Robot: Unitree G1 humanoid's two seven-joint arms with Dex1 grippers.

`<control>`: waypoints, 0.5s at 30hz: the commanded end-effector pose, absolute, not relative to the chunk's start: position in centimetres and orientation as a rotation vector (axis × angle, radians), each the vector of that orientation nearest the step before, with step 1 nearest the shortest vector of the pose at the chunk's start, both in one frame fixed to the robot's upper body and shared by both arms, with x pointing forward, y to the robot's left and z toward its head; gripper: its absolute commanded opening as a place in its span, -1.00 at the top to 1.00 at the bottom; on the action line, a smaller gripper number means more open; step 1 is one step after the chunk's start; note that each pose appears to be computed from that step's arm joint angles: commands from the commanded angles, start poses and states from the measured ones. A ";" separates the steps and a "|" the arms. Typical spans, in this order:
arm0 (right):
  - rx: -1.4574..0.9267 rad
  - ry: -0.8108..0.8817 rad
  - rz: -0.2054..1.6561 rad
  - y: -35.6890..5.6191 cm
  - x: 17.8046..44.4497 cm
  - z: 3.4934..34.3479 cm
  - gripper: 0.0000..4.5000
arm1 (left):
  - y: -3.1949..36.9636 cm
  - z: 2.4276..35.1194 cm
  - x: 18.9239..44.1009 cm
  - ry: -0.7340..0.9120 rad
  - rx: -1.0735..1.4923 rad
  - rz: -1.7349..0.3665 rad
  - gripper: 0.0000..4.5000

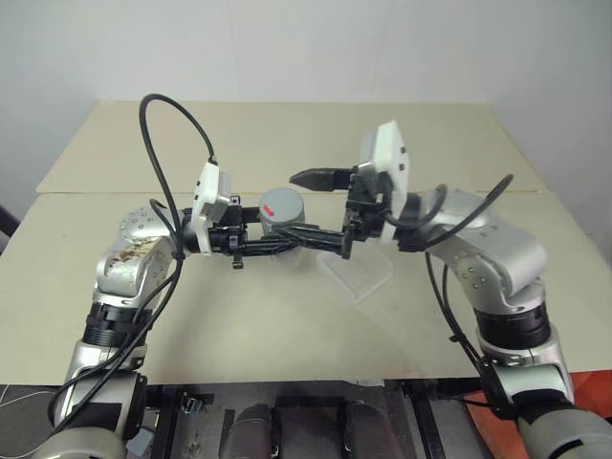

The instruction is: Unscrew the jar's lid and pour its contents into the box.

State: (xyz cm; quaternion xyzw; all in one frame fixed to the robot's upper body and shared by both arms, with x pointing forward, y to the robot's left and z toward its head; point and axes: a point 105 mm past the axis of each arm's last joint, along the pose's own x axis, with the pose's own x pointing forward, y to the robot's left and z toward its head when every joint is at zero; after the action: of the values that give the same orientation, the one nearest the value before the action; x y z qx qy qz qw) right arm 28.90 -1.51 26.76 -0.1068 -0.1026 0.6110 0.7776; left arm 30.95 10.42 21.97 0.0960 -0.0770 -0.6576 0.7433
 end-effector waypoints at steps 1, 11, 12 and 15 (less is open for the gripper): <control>-0.252 -0.265 1.312 -1.0 28.8 27.9 -0.97 | 10.2 22.8 30.4 -0.206 0.235 -1.453 0.15; -0.235 -0.252 1.322 -0.8 28.7 28.0 -0.58 | 10.4 22.7 30.4 -0.201 0.236 -1.445 0.15; -0.229 -0.255 1.323 -0.8 28.6 28.1 -0.45 | 10.4 22.7 30.4 -0.200 0.237 -1.444 0.15; -0.205 -0.261 1.321 -1.1 28.5 28.6 -0.22 | 10.4 22.6 30.4 -0.196 0.239 -1.443 0.15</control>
State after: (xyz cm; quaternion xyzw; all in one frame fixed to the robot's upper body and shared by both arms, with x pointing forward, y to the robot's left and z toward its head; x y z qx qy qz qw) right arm 28.97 -0.69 26.66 -0.0945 -0.0890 0.6167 0.7764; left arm 30.87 10.53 21.76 0.0976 -0.0742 -0.6534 0.7470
